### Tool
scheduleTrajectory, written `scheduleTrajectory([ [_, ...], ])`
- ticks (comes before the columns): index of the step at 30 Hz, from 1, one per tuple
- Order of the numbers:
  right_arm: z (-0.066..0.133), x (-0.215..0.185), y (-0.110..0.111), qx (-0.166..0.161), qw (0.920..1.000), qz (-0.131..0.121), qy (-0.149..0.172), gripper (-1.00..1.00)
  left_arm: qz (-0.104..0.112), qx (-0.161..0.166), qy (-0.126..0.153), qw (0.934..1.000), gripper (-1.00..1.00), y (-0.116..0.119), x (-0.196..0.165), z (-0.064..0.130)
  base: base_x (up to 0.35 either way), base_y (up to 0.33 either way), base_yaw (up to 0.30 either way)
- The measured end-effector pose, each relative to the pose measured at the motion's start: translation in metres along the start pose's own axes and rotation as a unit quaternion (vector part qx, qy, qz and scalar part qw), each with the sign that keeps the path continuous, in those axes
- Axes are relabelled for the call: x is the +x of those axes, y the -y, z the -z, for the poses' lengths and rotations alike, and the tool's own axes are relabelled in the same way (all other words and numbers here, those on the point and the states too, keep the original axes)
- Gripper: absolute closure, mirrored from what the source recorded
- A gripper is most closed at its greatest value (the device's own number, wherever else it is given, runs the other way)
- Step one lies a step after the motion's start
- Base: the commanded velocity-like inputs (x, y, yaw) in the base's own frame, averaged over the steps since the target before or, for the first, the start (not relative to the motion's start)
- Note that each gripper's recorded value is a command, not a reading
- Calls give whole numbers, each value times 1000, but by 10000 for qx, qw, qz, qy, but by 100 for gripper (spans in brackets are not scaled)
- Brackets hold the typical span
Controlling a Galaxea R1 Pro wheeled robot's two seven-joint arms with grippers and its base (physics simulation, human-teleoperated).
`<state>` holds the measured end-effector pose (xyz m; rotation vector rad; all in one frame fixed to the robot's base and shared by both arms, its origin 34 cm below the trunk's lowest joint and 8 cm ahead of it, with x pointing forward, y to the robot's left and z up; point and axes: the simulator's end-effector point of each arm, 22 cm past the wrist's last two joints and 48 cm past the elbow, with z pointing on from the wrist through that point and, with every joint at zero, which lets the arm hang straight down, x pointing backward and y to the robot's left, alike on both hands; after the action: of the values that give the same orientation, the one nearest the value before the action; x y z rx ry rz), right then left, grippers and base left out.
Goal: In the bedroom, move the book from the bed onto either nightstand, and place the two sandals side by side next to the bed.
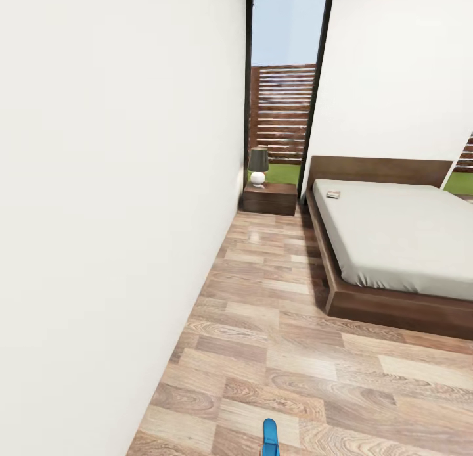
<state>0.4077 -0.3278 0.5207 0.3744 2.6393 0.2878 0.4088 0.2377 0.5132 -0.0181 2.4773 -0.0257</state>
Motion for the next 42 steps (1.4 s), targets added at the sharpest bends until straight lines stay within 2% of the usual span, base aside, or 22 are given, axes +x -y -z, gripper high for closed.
scheduleTrajectory([
  [3,6,-19,-12,18,9997,-10,-240,-100,2,-2,3,10000,-100,0,0,0,0,0,0],
  [5,11,-35,-17,155,9990,2,-416,-100,1,-1,4,10000,-100,0,0,0,0,0,0],
  [7,8,-67,-25,297,9990,29,-318,-100,2,-2,5,10000,-100,0,0,0,0,0,0],
  [8,4,-95,-38,348,9992,30,-168,-100,2,-2,5,10000,-100,0,0,0,0,0,0],
  [9,-5,-130,-70,330,9995,15,-1,-100,-2,-1,10,10000,-100,0,-1,0,0,0,0],
  [10,-12,-140,-95,278,9996,16,5,-100,-3,0,11,10000,-100,0,-1,0,0,0,0],
  [13,-29,-120,-131,230,9991,109,-325,-100,-7,6,22,10000,-100,0,-1,0,0,0,0],
  [15,-35,-107,-137,265,9982,193,-509,-100,-9,16,35,10000,-100,1,-2,0,0,0,0],
  [19,-40,-93,-140,316,9969,272,-668,-100,-5,41,131,9999,-100,4,-12,-1,0,0,0],
  [22,-42,-86,-139,341,9962,289,-743,-100,38,256,399,9989,-100,22,-38,-2,0,0,0],
  [23,-43,-83,-138,350,9960,289,-774,-100,67,451,546,9975,-100,36,-53,-2,0,0,0],
  [26,-44,-76,-137,371,9952,287,-855,-100,141,1007,1072,9890,-100,77,-106,5,0,0,0],
  [27,-45,-72,-136,378,9949,284,-893,-100,153,1165,1336,9840,-100,91,-134,11,0,0,0],
  [29,-45,-69,-136,383,9945,280,-932,-100,124,1346,1561,9784,-100,110,-164,20,0,0,0],
  [33,-46,-62,-135,391,9938,275,-1004,-100,-77,1819,1922,9643,-100,161,-229,51,0,0,0],
  [35,-48,-51,-132,420,9925,263,-1115,-100,-133,1937,2393,9513,-100,179,-280,80,0,0,0],
  [37,-48,-43,-129,447,9914,256,-1202,-100,-131,1951,2675,9435,-100,182,-307,97,0,0,0],
  [42,-49,-31,-125,483,9897,240,-1324,-100,-137,1976,3070,9309,-100,183,-341,122,0,0,0],
])
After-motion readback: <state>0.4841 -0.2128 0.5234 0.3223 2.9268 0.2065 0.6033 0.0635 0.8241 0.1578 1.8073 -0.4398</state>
